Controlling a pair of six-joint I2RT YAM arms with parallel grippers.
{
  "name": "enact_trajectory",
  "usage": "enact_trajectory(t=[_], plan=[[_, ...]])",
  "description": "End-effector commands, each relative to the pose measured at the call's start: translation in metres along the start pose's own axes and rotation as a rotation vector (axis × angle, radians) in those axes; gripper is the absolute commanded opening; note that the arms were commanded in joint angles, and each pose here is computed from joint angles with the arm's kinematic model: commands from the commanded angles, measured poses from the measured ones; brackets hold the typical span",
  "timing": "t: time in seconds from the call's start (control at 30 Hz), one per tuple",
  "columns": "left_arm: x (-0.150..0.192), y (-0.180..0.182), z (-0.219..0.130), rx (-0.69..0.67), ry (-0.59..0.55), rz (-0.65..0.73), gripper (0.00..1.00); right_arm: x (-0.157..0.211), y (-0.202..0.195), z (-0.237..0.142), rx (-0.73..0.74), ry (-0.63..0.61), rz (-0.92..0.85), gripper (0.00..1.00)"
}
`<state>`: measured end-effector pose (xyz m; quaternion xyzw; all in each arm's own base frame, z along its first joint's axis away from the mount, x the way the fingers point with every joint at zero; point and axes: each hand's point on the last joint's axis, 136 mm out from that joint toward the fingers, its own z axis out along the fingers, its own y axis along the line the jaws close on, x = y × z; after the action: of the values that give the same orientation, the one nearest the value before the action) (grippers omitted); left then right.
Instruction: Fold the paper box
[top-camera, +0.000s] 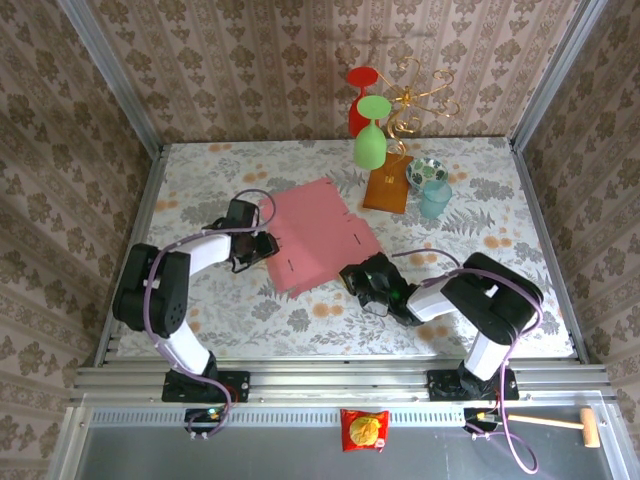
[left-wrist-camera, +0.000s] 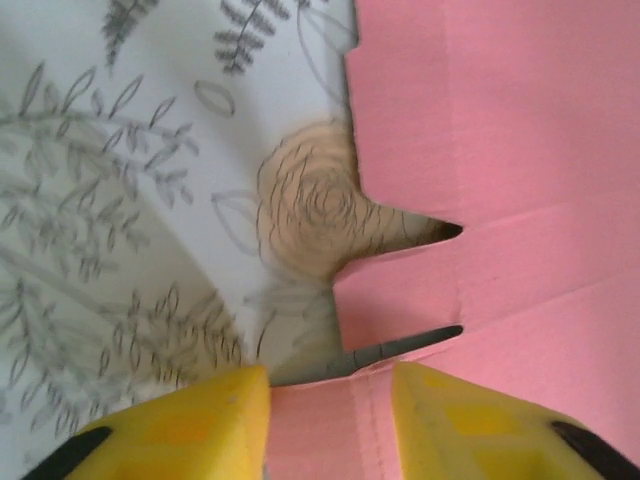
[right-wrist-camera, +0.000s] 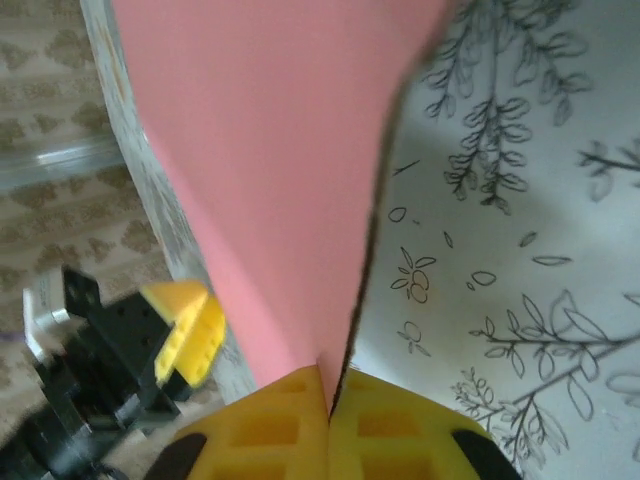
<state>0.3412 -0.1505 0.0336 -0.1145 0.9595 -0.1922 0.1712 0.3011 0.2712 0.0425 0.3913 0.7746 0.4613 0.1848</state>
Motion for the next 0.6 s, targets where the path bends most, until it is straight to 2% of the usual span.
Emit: enact_trajectory(t=[0.0,0.13,0.27,0.43,0.57], plan=[[-0.017,-0.014,-0.047,-0.017,-0.097,0.023,0.43,-0.017,0.035,-0.015,-0.029,-0.106,0.020,0.00],[-0.042,-0.024,-0.101,-0.040,-0.240,0.051,0.51,-0.022,0.066,-0.036,0.023,-0.129,-0.013,0.00],[-0.061,-0.018,-0.131,-0.048,-0.299,0.034,0.59,-0.021,0.102,-0.064,0.029,-0.112,-0.037,0.00],[-0.089,-0.005,-0.134,0.005,-0.306,-0.011,0.60,-0.010,0.139,-0.102,0.065,-0.063,-0.030,0.00],[-0.101,-0.014,-0.116,0.078,-0.273,-0.013,0.60,-0.003,0.163,-0.133,0.115,-0.038,-0.037,0.00]])
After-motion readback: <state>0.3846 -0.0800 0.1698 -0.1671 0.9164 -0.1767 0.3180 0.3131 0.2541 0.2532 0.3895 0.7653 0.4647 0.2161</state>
